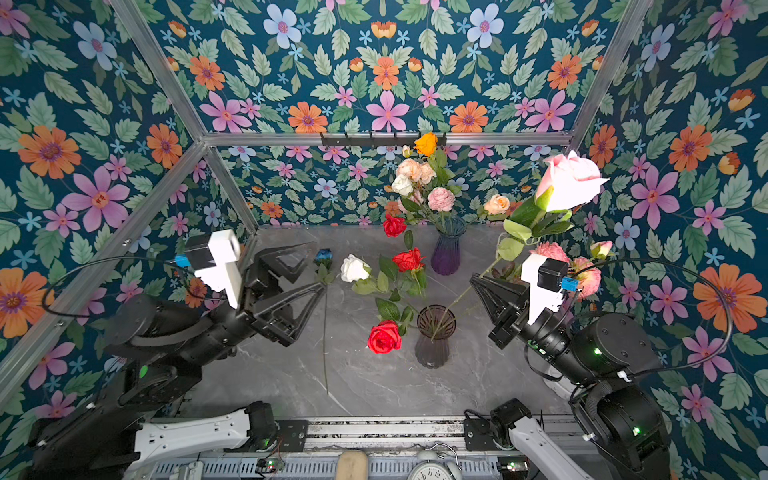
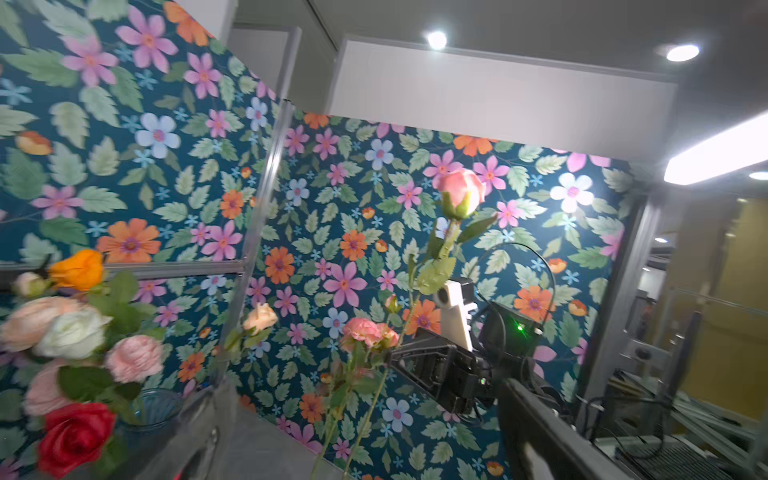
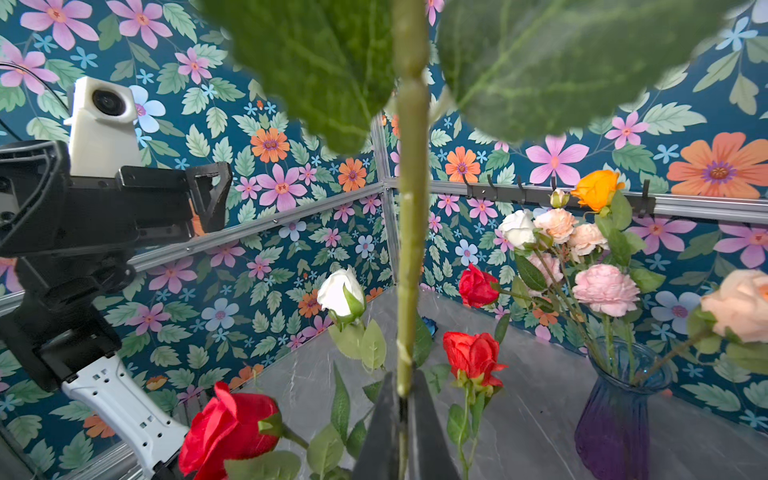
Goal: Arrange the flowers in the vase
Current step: 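Lower the rosebud into the vase with the right gripper while the left moves away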
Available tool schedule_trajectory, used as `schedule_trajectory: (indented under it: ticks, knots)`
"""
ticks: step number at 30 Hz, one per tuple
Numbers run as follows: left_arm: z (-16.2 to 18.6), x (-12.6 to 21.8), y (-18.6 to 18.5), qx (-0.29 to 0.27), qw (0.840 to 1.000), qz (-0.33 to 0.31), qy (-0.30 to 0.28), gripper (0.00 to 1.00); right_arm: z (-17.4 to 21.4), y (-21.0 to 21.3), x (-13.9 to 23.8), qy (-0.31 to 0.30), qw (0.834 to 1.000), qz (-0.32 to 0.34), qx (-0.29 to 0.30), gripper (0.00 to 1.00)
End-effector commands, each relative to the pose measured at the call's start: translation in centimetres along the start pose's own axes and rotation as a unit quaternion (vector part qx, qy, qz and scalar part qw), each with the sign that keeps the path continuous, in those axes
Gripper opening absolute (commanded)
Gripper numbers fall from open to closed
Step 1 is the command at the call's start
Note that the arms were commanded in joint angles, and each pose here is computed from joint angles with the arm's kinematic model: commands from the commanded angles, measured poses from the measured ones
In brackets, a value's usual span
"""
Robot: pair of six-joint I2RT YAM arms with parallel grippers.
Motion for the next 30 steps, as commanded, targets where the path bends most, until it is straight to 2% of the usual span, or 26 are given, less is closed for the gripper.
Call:
schedule_trajectory:
  ticks: [1, 4, 7, 10, 17, 19, 27, 30]
  knots:
    - [3.0, 1.7, 5.0, -0.021, 0.981, -0.186, 0.050, 1.00, -0.7, -0.6, -0.9, -0.022, 0.999, 0.013, 0.029, 0.00]
    - [5.3, 3.5, 7.9, -0.042, 0.949, -0.300, 0.086, 1.00, -0.5, -1.0, -1.6, -0.022, 0.999, 0.015, 0.029, 0.00]
    - [7.7, 4.9, 10.0, -0.060, 0.916, -0.382, 0.110, 1.00, 0.1, -1.7, -2.2, -0.019, 0.999, 0.029, 0.036, 0.00]
    - [9.8, 5.6, 11.2, -0.081, 0.887, -0.433, 0.136, 1.00, 0.9, -2.3, -2.9, -0.003, 0.999, 0.037, 0.040, 0.00]
    - [13.8, 5.7, 13.6, -0.115, 0.837, -0.497, 0.199, 1.00, 3.5, -3.4, -3.4, 0.019, 0.998, 0.049, 0.035, 0.00]
    - [14.8, 5.7, 14.5, -0.108, 0.830, -0.504, 0.213, 1.00, 4.6, -3.8, -3.5, 0.030, 0.998, 0.054, 0.031, 0.00]
    - [19.2, 6.6, 20.1, -0.006, 0.836, -0.492, 0.244, 1.00, 8.7, -5.1, -2.9, 0.065, 0.995, 0.080, -0.003, 0.00]
    - [21.6, 6.9, 21.6, 0.026, 0.830, -0.491, 0.264, 1.00, 11.5, -5.7, -2.6, 0.080, 0.993, 0.083, -0.030, 0.00]
Point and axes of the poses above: each gripper's point midway between its finger pads, its own x axis back along the fingers, its own y axis along the line the jaws close on, z = x × y, the point moved 5 cm from there along x, back along the fingers, and after that the axes turned 7 degrees about -x, right-handed, at the moved point
